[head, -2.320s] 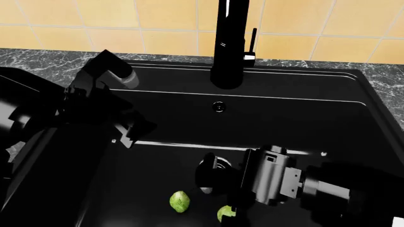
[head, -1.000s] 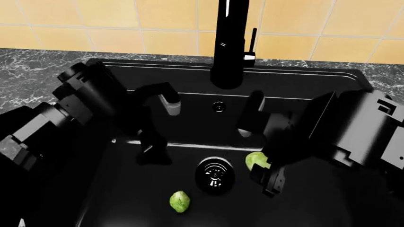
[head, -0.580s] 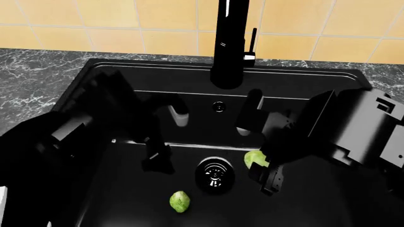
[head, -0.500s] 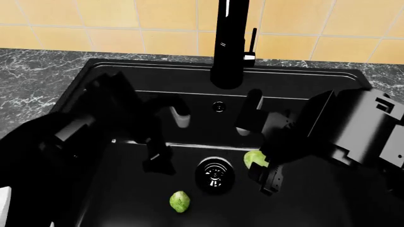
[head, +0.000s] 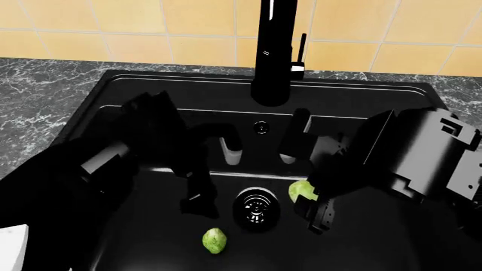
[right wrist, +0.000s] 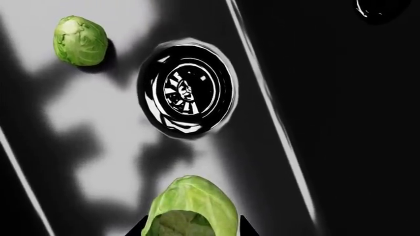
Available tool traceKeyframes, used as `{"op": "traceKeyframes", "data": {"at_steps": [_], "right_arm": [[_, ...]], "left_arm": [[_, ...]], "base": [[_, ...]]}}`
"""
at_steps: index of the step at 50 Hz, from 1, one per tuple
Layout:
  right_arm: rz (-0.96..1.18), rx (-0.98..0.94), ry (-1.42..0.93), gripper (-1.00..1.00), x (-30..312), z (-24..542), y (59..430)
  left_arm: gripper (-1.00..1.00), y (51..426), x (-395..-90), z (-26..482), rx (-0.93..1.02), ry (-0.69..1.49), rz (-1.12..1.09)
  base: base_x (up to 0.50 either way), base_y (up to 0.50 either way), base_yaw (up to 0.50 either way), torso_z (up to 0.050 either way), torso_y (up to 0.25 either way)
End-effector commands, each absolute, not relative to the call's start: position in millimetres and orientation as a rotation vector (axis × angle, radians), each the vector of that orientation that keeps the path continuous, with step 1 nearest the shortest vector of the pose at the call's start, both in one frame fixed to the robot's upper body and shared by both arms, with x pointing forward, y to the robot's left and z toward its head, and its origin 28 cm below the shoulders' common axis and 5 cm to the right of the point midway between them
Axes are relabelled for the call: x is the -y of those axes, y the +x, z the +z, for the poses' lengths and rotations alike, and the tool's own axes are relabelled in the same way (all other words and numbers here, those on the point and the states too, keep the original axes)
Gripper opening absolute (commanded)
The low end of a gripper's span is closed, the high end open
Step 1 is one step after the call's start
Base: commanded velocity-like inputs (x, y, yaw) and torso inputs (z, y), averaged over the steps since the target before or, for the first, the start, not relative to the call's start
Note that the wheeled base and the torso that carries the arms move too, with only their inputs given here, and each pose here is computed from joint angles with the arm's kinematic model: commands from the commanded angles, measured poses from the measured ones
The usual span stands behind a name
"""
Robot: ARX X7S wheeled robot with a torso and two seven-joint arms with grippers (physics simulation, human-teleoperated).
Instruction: Pick up the fruits and vegetables and place them in the sink. Turn on the sink faucet to wash them. Then turn the sink off and put them in the tray.
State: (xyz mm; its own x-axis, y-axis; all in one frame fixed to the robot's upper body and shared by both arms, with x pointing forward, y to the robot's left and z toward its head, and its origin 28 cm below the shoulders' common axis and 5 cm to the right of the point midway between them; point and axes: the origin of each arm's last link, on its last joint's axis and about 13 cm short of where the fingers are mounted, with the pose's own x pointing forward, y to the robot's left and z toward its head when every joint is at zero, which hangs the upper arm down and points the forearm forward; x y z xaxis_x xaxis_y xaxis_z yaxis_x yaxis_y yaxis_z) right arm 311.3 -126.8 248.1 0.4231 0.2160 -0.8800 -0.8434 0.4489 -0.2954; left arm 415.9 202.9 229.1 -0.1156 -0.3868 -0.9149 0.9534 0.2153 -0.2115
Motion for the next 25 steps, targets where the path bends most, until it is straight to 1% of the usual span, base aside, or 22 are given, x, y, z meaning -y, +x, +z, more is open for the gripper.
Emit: {"op": "traceKeyframes", "data": {"at_steps": [1, 19, 25], "right_arm": [[0.778, -0.88, -0.847, -1.0, 126, 246, 313], [0.787, -0.888, -0.839, -1.0, 126, 240, 314], [0.791, -0.888, -0.839, -1.0, 125, 239, 315]], "left_arm": [[1.0, 416, -194, 222, -1.166, 0.694, -1.326], [1.0, 420, -176, 211, -1.163, 0.783, -1.348], [1.0, 417, -171, 199, -1.199, 0.803, -1.385]], "base": [[0.0, 0.0, 0.0, 0.0, 0.0], [0.0, 0.0, 0.0, 0.0, 0.0], [0.0, 0.0, 0.0, 0.0, 0.0]]}}
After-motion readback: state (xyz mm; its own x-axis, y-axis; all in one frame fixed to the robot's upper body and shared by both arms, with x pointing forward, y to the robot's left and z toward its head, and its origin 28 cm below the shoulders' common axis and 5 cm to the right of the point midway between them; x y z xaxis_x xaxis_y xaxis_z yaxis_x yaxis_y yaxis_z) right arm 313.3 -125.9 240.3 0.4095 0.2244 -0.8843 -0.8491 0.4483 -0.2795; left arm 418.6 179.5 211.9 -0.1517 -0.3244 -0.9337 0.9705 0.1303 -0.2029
